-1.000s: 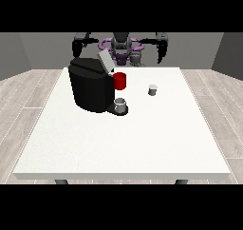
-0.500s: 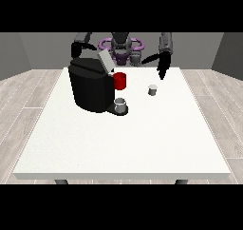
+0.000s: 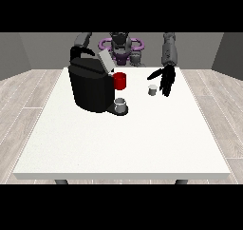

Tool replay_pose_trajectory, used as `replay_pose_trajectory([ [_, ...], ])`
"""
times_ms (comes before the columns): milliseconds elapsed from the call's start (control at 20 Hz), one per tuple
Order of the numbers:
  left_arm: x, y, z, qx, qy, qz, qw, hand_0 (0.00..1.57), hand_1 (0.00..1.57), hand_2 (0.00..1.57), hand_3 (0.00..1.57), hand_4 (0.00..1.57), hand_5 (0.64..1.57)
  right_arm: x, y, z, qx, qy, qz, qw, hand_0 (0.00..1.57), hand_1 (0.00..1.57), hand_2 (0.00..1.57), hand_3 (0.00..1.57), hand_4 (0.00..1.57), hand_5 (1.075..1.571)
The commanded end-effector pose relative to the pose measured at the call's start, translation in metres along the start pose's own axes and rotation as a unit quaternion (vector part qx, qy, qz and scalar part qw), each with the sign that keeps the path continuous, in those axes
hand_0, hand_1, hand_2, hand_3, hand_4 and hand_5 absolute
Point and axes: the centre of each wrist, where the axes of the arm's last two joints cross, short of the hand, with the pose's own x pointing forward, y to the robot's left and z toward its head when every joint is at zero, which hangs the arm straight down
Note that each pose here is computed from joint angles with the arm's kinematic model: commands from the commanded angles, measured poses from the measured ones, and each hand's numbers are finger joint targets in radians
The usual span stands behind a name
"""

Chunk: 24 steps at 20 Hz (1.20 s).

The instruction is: Insert the coffee pod into the coffee machine and close the lid

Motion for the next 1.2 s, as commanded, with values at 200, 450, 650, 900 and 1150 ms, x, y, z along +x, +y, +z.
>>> replay_pose_trajectory([
  [200, -0.004, 0.03, -0.028, -0.012, 0.051, -0.041, 0.998, 0.0, 0.0, 0.0, 0.0, 0.0, 1.571, 0.016, 0.002, -0.02, 0.011, 0.003, 0.023, 0.9997, 0.0, 0.0, 0.0, 0.0, 0.49, 1.571],
  [450, -0.006, 0.031, -0.032, -0.056, 0.039, -0.082, 0.994, 0.0, 0.0, 0.0, 0.0, 0.0, 1.571, -0.009, -0.014, -0.011, -0.015, 0.011, 0.021, 0.9996, 0.0, 0.0, 0.0, 0.0, 0.51, 1.571],
  [650, -0.001, 0.012, -0.039, -0.067, 0.043, -0.093, 0.992, 0.0, 0.0, 0.0, 0.0, 0.0, 1.571, -0.019, -0.008, -0.015, -0.033, 0.009, 0.031, 0.999, 0.0, 0.0, 0.0, 0.0, 0.41, 1.571],
  [900, -0.018, 0.012, -0.031, -0.088, 0.057, -0.068, 0.992, 0.0, 0.0, 0.32, 0.0, 0.0, 1.571, -0.025, -0.019, -0.005, -0.026, 0.013, 0.03, 0.9991, 0.0, 0.0, 0.0, 0.0, 0.28, 1.571],
  [1150, -0.003, -0.005, -0.043, -0.078, 0.031, -0.1, 0.991, 0.4, 0.4, 0.7, 0.59, 0.0, 1.571, -0.006, -0.009, -0.034, -0.046, 0.004, 0.019, 0.9987, 0.0, 0.0, 0.0, 0.0, 0.38, 1.571],
])
